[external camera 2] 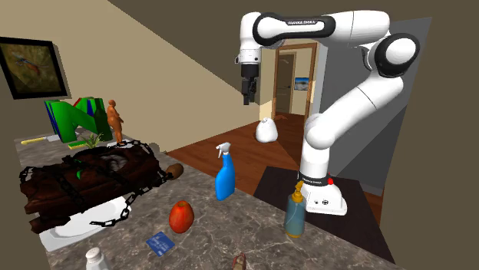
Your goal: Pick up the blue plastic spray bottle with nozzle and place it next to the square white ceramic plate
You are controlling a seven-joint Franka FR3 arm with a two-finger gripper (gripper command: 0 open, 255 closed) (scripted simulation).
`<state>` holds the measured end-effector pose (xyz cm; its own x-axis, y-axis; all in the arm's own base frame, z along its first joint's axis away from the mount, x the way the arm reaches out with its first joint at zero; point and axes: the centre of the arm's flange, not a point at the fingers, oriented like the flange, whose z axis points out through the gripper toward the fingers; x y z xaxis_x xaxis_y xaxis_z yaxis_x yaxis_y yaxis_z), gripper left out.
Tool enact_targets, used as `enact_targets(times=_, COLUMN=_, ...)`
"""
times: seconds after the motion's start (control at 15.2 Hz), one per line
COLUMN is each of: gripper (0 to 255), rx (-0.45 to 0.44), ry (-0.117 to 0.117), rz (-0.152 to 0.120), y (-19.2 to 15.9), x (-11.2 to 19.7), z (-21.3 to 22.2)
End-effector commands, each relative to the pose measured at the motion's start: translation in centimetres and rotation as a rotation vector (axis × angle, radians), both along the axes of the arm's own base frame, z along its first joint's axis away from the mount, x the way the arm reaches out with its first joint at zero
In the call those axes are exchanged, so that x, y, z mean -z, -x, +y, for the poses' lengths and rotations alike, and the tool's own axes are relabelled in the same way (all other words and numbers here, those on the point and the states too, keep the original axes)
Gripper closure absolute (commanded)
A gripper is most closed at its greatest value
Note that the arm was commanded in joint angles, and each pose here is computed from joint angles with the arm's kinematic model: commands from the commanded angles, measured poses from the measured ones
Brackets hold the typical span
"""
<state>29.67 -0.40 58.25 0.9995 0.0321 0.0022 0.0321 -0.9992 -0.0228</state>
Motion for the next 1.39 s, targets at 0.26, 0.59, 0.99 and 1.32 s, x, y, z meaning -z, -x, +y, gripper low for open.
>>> enact_targets(times=0.26, gripper=0, rx=-0.187, ry=0.050, rz=0.061, y=-4.1, x=3.0, z=3.8)
enact_targets(times=0.59, gripper=0, rx=-0.421, ry=0.112, rz=0.138, y=-8.0, x=7.2, z=9.4)
enact_targets(times=0.99, gripper=0, rx=-0.701, ry=0.186, rz=0.229, y=-10.3, x=13.2, z=16.5)
enact_targets(times=1.32, gripper=0, rx=-0.935, ry=0.248, rz=0.306, y=-10.3, x=18.6, z=22.4)
